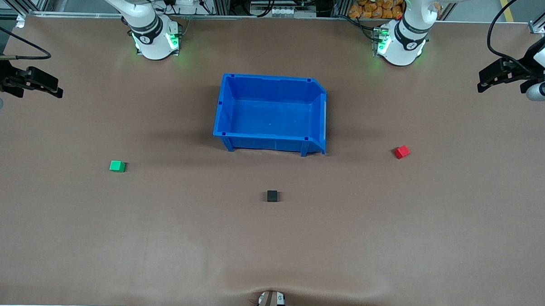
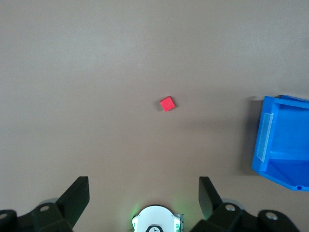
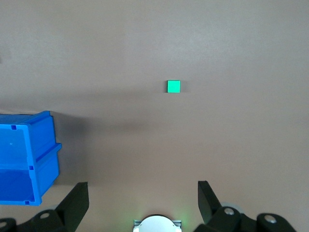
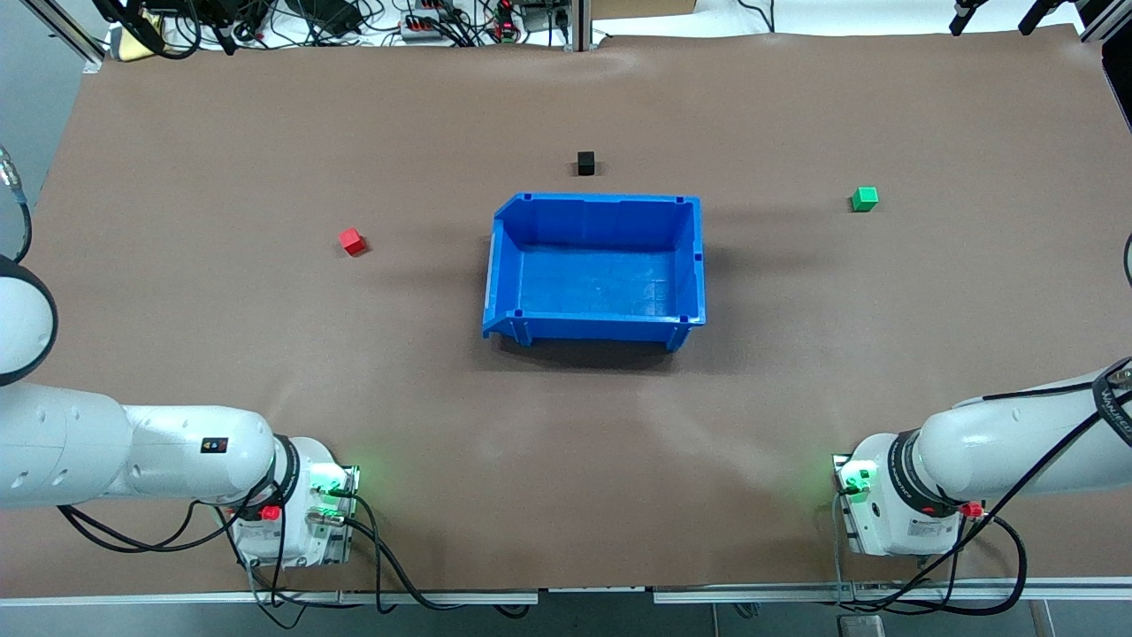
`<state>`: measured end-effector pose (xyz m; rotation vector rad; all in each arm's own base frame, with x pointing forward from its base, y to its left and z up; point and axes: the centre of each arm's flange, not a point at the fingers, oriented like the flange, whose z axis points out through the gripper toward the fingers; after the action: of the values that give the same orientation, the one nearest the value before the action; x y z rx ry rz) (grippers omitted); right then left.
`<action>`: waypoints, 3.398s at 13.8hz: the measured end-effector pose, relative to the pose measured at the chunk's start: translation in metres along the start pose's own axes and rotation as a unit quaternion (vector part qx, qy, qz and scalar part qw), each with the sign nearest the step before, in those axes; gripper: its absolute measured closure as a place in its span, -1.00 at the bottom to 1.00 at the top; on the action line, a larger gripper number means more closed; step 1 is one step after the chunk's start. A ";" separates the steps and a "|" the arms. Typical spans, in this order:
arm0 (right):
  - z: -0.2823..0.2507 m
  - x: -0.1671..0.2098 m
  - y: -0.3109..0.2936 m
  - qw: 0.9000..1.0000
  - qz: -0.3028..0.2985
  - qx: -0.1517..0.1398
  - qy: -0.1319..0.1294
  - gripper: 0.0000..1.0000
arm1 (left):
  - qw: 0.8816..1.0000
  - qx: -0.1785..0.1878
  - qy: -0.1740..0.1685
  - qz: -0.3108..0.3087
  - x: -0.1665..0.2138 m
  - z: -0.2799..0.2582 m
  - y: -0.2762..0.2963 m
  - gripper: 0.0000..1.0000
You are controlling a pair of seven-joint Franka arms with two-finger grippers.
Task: Attach green and red cubes to black cube
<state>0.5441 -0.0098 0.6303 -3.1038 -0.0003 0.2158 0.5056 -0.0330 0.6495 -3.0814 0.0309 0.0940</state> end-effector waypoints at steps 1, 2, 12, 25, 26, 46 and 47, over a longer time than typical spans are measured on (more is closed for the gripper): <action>0.000 0.000 0.000 1.000 0.000 0.000 0.000 -1.00 | 1.000 0.000 0.000 0.000 0.000 0.000 0.000 -1.00; 0.000 0.000 0.000 1.000 0.000 0.000 0.000 -1.00 | 1.000 0.000 0.000 0.000 0.000 0.000 0.000 -1.00; 0.024 0.018 0.007 1.000 0.008 -0.001 -0.019 -1.00 | 1.000 0.000 -0.009 -0.003 0.002 0.004 -0.003 -1.00; 0.230 0.114 0.068 0.999 -0.018 -0.011 -0.041 -1.00 | 0.997 0.002 -0.034 -0.069 0.023 0.095 -0.003 -1.00; 0.248 0.111 0.071 0.999 -0.018 -0.011 -0.044 -1.00 | 0.997 0.001 -0.031 -0.071 0.026 0.112 -0.006 -1.00; 0.439 0.078 0.063 0.998 -0.039 -0.029 0.042 -1.00 | 0.956 -0.053 -0.038 -0.286 0.035 0.428 0.014 -0.85; 0.441 0.077 0.064 0.998 -0.038 -0.029 0.040 -1.00 | 0.954 -0.054 -0.037 -0.293 0.036 0.432 0.021 -0.85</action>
<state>0.5596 -0.0606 0.1812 -3.1609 -0.1243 0.0895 0.5149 -0.0288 0.2152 -3.0369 -0.9085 0.1853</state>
